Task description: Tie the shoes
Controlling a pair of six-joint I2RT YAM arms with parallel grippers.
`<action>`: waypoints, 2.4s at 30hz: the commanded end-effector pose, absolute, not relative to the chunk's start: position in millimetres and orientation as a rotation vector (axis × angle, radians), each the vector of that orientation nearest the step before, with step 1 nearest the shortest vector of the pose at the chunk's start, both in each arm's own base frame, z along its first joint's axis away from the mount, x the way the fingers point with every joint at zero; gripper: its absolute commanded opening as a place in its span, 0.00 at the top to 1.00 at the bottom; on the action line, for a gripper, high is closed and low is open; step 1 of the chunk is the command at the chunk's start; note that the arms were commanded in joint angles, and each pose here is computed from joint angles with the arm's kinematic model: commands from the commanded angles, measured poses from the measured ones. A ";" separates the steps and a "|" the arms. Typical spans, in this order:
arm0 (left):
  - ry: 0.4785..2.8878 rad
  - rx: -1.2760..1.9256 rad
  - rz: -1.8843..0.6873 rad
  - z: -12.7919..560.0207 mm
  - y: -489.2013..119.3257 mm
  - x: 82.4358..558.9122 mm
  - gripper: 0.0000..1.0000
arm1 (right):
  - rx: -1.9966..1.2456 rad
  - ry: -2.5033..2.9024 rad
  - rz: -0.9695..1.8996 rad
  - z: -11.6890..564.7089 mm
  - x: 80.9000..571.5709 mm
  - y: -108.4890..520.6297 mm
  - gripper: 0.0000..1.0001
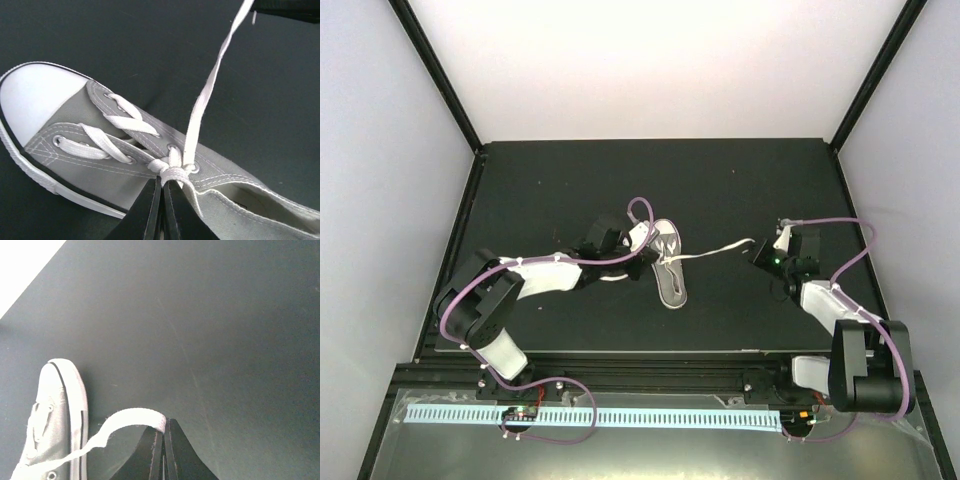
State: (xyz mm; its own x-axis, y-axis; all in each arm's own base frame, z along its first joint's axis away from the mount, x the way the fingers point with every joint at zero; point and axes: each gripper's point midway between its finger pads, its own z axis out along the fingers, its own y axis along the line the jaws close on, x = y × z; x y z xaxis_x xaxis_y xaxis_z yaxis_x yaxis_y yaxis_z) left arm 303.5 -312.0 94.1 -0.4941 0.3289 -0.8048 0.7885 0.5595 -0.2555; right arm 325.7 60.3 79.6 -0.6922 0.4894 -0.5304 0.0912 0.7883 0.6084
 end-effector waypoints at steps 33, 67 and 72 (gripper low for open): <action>1.964 0.788 -0.974 123.0 -326.1 283.4 0.98 | -0.416 2.185 0.916 163.2 352.2 237.5 0.20; 1.958 0.818 -1.035 129.0 -332.7 278.3 0.98 | -0.722 2.034 1.318 130.6 272.7 280.1 0.61; 1.952 0.822 -1.043 129.6 -333.5 277.6 0.98 | -0.724 2.045 1.295 126.6 278.2 280.6 0.68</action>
